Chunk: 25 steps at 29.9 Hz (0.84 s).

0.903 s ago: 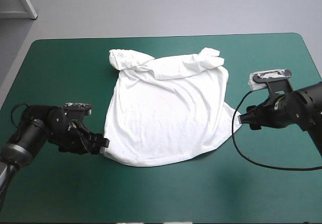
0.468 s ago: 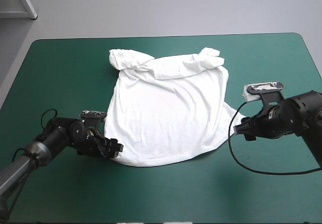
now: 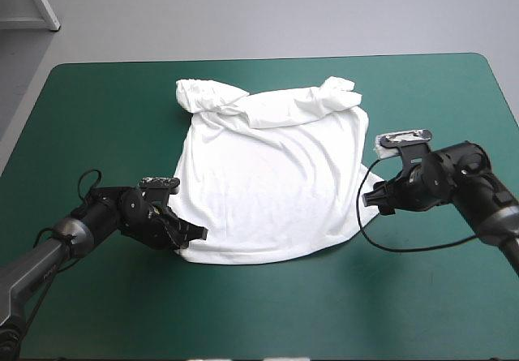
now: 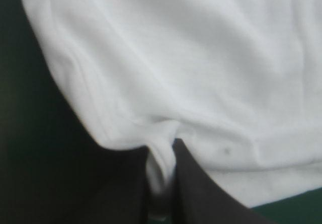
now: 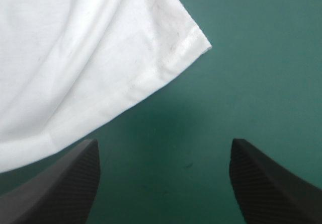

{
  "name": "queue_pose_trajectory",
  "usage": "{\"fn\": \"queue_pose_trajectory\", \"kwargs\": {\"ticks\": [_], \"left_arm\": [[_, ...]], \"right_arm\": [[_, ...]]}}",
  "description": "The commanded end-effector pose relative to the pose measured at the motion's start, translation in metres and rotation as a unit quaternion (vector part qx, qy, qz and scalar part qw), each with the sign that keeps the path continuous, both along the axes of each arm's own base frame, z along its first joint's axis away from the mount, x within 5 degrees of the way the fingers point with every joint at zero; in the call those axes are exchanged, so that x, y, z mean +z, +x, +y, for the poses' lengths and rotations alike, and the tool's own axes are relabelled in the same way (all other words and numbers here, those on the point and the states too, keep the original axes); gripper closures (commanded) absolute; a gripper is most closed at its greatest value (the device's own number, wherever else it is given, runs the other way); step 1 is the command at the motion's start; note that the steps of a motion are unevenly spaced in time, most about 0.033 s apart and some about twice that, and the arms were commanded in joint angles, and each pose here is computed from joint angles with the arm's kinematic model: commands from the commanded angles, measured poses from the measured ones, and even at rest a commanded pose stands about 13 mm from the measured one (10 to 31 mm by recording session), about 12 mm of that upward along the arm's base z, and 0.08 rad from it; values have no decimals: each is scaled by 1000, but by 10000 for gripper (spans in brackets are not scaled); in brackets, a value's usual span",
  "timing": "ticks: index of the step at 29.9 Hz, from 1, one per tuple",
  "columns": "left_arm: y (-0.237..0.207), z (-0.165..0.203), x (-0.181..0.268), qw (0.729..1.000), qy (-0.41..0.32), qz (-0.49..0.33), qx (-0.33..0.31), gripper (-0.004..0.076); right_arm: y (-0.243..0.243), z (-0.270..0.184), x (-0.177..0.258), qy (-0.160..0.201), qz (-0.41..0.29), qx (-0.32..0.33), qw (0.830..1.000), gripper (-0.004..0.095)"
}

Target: Fold the cloth

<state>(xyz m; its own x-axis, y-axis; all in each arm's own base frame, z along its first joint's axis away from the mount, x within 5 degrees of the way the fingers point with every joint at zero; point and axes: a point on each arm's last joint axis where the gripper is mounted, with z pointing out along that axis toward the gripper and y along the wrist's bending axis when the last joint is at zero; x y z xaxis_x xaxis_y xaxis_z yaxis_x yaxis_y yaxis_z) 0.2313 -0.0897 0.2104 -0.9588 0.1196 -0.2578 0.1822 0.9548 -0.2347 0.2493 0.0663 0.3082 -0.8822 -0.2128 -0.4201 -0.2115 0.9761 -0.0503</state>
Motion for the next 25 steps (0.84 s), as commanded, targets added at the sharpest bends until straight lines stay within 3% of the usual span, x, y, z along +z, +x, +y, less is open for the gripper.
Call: {"fn": "queue_pose_trajectory", "kwargs": {"ticks": [1, 5, 10, 14, 22, 25], "left_arm": [[-1, -4, 9, 1000, -19, -3, -2, 731], [-4, -4, 8, 1000, -18, 12, -6, 732], [-6, -4, 8, 1000, -16, 21, -9, 734], [-6, -4, 8, 1000, -17, 19, -8, 734], [-5, -5, 8, 1000, -22, 18, -4, 734], [-5, -5, 9, 1000, -24, 16, -3, 734]], "right_arm": [[24, -3, -11, -2, -16, -3, 1000, 238], [45, -18, -34, -2, 4, -22, 1000, 239], [65, -38, -52, 62, 5, -49, 997, 295], [73, -39, -64, 91, 14, -42, 995, 327], [83, -31, -87, 86, 34, -32, 995, 332], [86, -31, -94, 86, 39, -34, 995, 448]]}}
